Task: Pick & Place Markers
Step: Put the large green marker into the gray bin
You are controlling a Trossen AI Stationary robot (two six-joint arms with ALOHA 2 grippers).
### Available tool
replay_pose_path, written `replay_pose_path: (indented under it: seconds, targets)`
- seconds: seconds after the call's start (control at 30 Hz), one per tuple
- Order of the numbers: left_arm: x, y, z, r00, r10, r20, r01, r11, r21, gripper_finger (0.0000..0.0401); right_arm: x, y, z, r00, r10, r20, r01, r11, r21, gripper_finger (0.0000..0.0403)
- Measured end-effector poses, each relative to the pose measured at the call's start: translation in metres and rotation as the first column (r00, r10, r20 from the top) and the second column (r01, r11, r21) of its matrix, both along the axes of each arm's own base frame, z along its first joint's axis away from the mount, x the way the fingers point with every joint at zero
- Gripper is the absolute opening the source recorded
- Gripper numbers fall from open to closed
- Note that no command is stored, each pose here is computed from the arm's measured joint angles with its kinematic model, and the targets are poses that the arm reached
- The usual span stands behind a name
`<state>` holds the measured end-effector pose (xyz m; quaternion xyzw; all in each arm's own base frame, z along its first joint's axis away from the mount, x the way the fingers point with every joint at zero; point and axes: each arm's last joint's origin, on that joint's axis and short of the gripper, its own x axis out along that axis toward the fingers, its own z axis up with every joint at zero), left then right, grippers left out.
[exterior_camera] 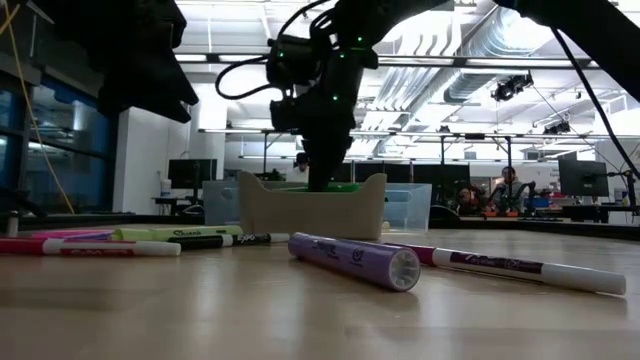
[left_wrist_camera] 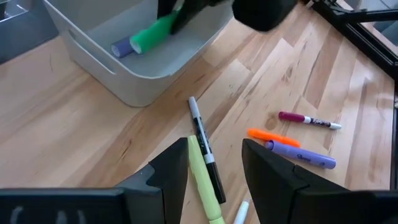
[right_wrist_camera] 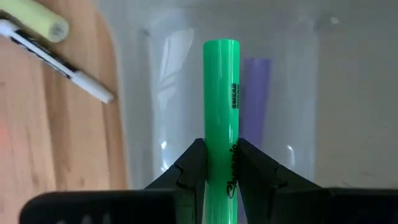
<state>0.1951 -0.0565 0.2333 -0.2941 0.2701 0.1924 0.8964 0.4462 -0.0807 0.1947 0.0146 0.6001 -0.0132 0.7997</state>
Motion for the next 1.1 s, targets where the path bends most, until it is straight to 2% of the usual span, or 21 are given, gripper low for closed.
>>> replay_pose_path:
  seconds: [0.23,0.57,1.1]
  targets:
    - [0.0,0.0,0.0,1.0,-0.011,-0.002,0.011,1.0,-0.01,0.0149,0.002,0.008,-0.003,1.0,0.02,-0.002,-0.02,0.999,0.031,0.0062]
    - [0.0,-0.001,0.0,1.0,-0.03,-0.006,0.03,0.999,-0.016,0.0149,0.003,0.011,-0.004,1.0,0.028,-0.003,-0.028,0.999,0.032,0.008]
    - [0.0,-0.002,-0.001,0.998,-0.061,-0.023,0.06,0.997,-0.039,0.0149,0.004,0.021,-0.005,0.999,0.038,-0.01,-0.038,0.999,0.017,0.0082]
